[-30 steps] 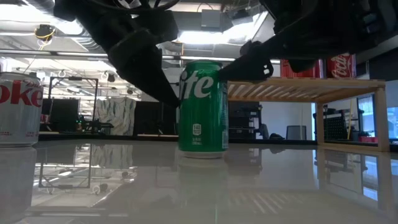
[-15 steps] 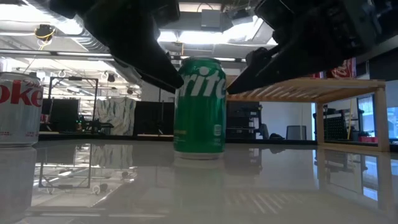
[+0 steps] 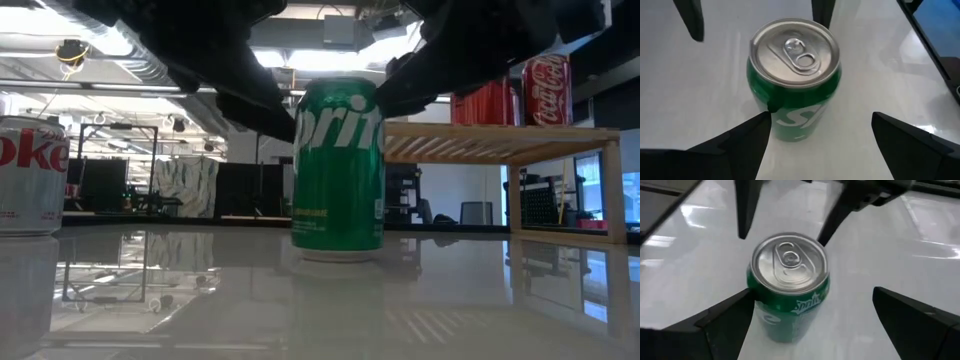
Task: Place canned beverage on shelf
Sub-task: Put the top green soda can on the shelf
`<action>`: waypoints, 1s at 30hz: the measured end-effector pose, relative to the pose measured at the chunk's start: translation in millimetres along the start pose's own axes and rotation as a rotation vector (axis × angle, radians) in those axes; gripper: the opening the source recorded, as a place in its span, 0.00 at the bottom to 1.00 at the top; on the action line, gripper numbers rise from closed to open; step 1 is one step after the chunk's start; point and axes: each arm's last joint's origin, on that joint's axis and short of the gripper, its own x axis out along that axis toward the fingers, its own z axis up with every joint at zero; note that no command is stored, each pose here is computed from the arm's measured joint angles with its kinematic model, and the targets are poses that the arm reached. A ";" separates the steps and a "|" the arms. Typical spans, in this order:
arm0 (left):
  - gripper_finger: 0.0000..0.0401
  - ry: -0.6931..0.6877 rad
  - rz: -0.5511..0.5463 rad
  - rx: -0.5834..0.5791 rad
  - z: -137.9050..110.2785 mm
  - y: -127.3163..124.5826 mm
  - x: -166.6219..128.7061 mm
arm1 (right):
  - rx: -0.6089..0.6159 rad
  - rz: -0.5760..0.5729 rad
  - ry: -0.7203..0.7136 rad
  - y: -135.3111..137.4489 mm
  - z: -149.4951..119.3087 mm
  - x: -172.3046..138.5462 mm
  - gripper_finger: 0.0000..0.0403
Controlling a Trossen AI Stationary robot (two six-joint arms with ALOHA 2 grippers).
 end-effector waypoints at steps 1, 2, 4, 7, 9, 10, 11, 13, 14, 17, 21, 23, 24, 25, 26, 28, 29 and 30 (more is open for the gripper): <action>0.83 -0.001 0.002 0.003 -0.2 -0.9 -0.1 | -0.001 -0.018 0.001 -0.1 -0.1 -0.1 0.99; 0.83 -0.001 0.003 0.005 -0.3 -1.3 -0.2 | -0.003 -0.032 0.004 -0.1 -0.4 -0.2 0.99; 0.83 0.002 0.006 0.008 -0.7 -1.3 -0.2 | -0.004 -0.035 0.012 -0.4 -1.0 -0.3 0.99; 0.83 0.007 0.005 0.006 -1.1 -1.2 -0.2 | -0.006 -0.050 0.023 -1.2 -1.7 -1.0 0.99; 0.83 0.016 0.005 0.007 -2.0 -1.2 -0.3 | -0.010 -0.069 0.034 -2.3 -1.4 -4.0 0.99; 0.83 0.022 0.002 0.008 -2.6 -1.3 -0.3 | -0.013 -0.078 0.039 -3.3 -0.9 -6.2 0.99; 0.83 0.029 -0.001 0.009 -3.2 -1.5 -0.3 | -0.014 -0.083 0.043 -4.4 -0.1 -8.8 0.99; 0.83 0.045 -0.001 0.012 -4.8 -1.3 -0.4 | -0.011 -0.091 0.043 -6.2 2.2 -14.4 0.99; 0.83 0.047 0.005 0.013 -6.7 -0.8 -0.2 | -0.003 -0.088 0.032 -6.6 4.4 -17.1 0.99; 0.83 0.042 0.059 0.020 -20.6 3.9 1.7 | 0.041 -0.039 -0.010 -6.0 10.2 -20.9 0.99; 0.83 -0.034 0.078 0.002 -40.4 9.8 3.6 | 0.086 0.071 -0.083 -2.4 16.8 -18.9 0.99; 0.83 -0.064 0.070 -0.012 -49.1 11.8 3.3 | 0.100 0.080 -0.118 -1.4 19.3 -16.6 0.99; 0.83 -0.078 0.066 -0.021 -52.3 12.4 3.0 | 0.102 0.081 -0.123 -0.8 18.6 -13.9 0.99; 0.83 -0.094 0.061 -0.026 -54.3 13.0 2.6 | 0.106 0.079 -0.138 -0.4 18.4 -10.3 0.99; 0.83 -0.106 0.060 -0.030 -56.2 13.6 2.3 | 0.110 0.069 -0.147 -1.3 17.8 -6.9 0.99; 0.83 -0.118 0.058 -0.033 -59.6 14.6 1.7 | 0.116 0.052 -0.144 -3.4 14.9 -0.1 0.99; 0.83 -0.120 0.057 -0.033 -60.5 14.8 1.6 | 0.118 0.043 -0.133 -5.0 15.1 3.5 0.99; 0.83 -0.120 0.058 -0.033 -61.4 15.2 1.5 | 0.123 0.036 -0.123 -6.7 17.2 6.6 0.99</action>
